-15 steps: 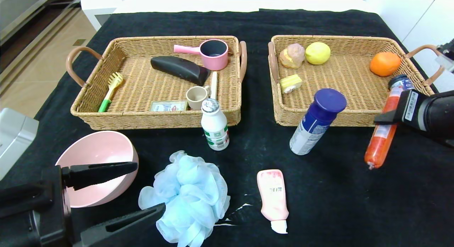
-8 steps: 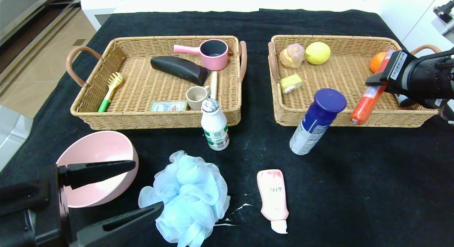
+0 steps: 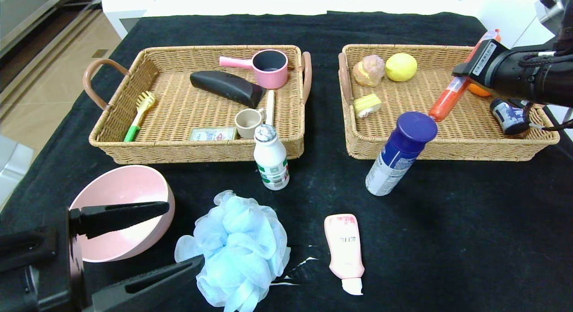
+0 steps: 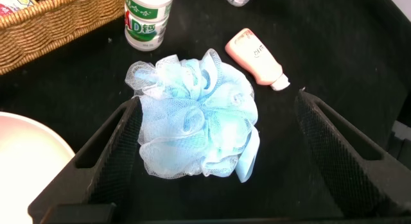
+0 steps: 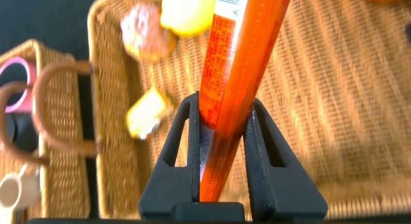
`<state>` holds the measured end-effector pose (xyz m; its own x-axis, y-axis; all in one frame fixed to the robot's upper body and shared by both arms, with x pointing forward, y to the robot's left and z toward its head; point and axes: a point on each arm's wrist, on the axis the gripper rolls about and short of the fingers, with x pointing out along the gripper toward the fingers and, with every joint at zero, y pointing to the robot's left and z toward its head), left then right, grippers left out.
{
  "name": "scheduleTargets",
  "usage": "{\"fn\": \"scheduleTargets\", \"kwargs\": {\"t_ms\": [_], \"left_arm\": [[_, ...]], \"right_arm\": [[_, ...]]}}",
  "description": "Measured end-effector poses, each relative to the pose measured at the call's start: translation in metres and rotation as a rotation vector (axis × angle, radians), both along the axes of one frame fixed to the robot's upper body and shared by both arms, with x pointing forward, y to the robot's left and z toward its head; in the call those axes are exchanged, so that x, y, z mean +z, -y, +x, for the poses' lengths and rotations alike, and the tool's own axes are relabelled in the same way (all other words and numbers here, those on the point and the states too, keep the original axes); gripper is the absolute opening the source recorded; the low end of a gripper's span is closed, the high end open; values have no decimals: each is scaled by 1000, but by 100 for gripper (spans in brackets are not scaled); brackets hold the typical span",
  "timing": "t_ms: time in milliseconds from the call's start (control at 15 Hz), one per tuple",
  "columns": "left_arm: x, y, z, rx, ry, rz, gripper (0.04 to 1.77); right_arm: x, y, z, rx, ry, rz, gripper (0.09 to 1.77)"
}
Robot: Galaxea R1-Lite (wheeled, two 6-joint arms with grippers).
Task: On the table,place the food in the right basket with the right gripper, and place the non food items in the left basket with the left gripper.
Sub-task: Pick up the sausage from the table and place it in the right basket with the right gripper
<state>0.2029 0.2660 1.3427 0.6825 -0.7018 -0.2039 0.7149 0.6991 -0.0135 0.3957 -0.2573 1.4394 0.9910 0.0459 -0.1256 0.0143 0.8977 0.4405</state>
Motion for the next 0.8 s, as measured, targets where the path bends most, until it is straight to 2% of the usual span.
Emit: {"fn": "scheduleTargets", "kwargs": {"t_ms": [267, 667, 733, 800], "left_arm": [[-1, 0, 0, -1, -4, 2, 172], [-1, 0, 0, -2, -2, 3, 172], [0, 0, 0, -2, -1, 2, 172], [0, 0, 0, -1, 1, 1, 172]], "right_arm": [[-9, 8, 30, -68, 98, -39, 49], [-31, 4, 53, -76, 74, -57, 49], [-33, 4, 54, -74, 70, -58, 56], [-33, 3, 55, -75, 67, -59, 71]]}}
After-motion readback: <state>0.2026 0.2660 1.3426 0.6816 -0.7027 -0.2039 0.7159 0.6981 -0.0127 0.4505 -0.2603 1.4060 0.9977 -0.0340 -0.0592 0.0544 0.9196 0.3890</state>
